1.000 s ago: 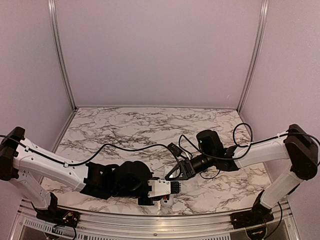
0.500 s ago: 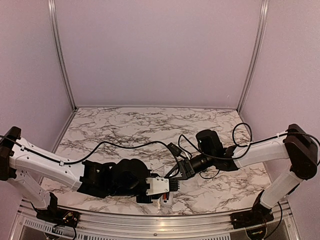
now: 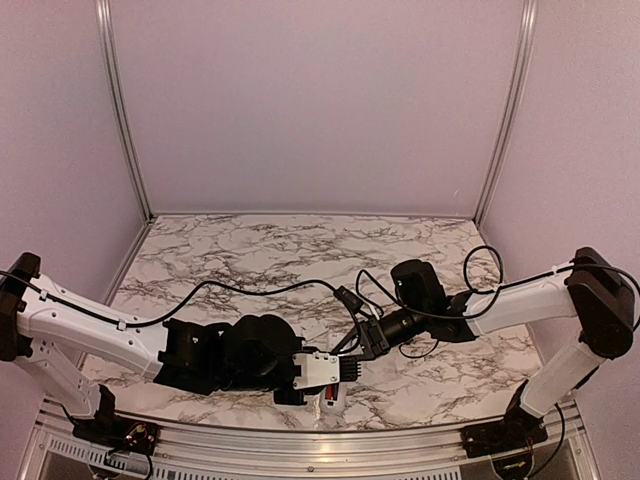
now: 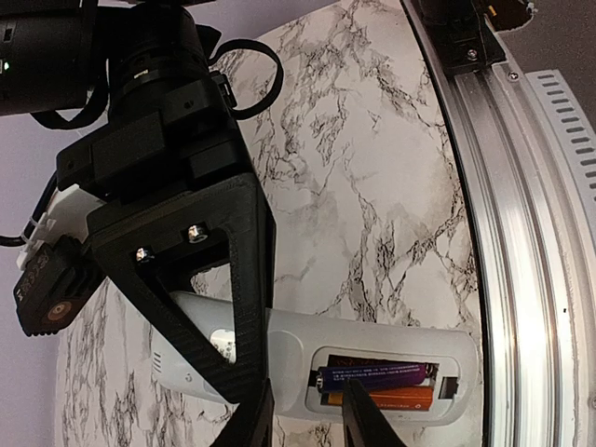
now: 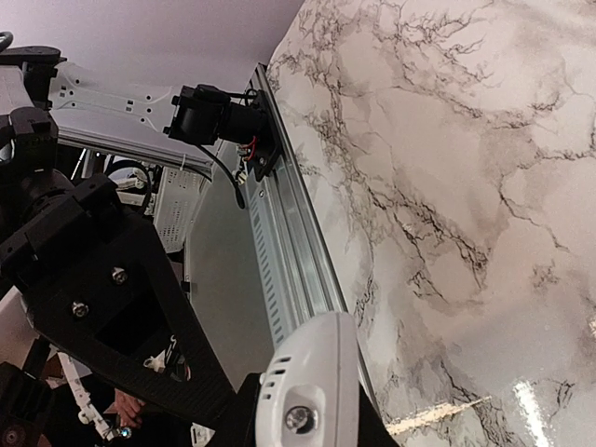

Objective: Load the batteries into the remote control
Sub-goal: Adjust the battery in the battery compartment.

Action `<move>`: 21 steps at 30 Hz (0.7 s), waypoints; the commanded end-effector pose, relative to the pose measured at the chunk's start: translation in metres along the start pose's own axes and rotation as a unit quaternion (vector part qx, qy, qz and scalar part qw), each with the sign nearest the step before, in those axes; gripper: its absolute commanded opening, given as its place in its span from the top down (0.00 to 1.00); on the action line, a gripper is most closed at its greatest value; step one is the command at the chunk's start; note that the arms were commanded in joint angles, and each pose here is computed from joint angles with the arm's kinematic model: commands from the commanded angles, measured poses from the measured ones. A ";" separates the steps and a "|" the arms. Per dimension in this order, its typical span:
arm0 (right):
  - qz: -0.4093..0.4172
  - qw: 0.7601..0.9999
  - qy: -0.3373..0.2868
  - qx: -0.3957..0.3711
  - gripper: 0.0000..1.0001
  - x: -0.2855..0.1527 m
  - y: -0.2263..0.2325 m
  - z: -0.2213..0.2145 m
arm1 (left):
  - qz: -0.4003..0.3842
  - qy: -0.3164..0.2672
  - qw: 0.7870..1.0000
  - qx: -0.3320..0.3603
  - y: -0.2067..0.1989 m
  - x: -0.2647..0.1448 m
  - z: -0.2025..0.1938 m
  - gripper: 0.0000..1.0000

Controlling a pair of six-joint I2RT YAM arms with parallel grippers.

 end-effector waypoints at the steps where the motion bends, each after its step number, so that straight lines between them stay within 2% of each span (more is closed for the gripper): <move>1: 0.015 1.000 0.001 -0.020 1.00 0.004 0.009 0.011 | -0.008 -0.004 1.000 0.002 -0.001 0.001 0.006 0.74; 17: 0.018 1.000 0.003 -0.022 1.00 0.005 0.011 0.012 | -0.029 0.008 1.000 0.006 -0.010 0.010 -0.002 0.81; 21: 0.018 1.000 0.002 -0.025 1.00 0.005 0.012 0.014 | -0.035 0.028 0.999 0.011 -0.012 0.012 -0.010 0.82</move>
Point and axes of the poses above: each gripper's point midway between its finger pads, its own x axis out along the fingers, its own y axis along the line the jaws close on, z = x × y, the point moved 4 cm from there along -x, back along the fingers, and after that the axes turned 9 degrees about -x, right-handed, at the moved point
